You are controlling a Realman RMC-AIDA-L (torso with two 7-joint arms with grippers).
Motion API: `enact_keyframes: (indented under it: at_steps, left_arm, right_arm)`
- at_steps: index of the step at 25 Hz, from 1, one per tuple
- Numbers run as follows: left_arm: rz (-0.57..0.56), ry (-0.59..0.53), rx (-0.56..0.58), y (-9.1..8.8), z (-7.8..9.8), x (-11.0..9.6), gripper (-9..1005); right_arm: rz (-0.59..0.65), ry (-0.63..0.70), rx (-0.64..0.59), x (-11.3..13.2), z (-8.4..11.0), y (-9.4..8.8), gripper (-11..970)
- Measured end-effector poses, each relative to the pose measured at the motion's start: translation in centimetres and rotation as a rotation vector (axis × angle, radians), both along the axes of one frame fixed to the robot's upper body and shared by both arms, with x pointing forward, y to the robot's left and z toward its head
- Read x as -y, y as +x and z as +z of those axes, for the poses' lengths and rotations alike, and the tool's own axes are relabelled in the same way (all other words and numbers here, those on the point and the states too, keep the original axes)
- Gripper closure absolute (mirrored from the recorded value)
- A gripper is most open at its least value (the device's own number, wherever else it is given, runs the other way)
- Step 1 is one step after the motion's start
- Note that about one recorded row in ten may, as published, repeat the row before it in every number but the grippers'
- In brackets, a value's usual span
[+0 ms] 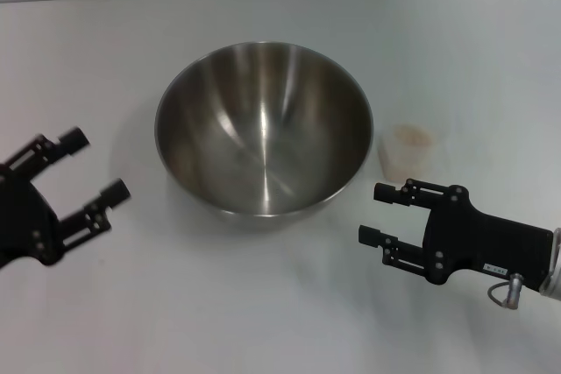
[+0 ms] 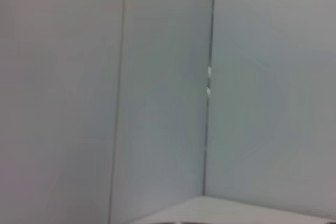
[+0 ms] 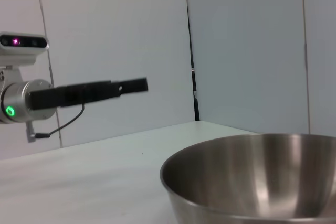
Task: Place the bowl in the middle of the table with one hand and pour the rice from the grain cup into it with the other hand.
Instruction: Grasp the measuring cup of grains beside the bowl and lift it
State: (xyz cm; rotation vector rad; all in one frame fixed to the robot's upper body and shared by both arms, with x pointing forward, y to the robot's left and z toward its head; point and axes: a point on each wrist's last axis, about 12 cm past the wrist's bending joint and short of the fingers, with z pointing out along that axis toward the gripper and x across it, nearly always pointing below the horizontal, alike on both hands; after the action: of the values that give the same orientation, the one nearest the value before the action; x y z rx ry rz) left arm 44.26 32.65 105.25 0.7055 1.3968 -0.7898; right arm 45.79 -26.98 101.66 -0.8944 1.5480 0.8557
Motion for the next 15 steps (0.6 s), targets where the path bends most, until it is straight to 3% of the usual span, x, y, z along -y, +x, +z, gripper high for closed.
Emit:
enact_keyframes:
  at_steps: [6, 15]
  left_arm:
    - [-0.059, 0.081, -0.016, -0.7, -1.1, 0.7, 197]
    - [-0.060, 0.173, -0.048, -0.9, -2.4, 0.9, 197]
  right_arm:
    - [-0.012, 0.004, -0.001, 0.1, 0.0, 0.0, 393]
    - [-0.017, 0.001, -0.004, 0.1, -0.1, 0.0, 396]
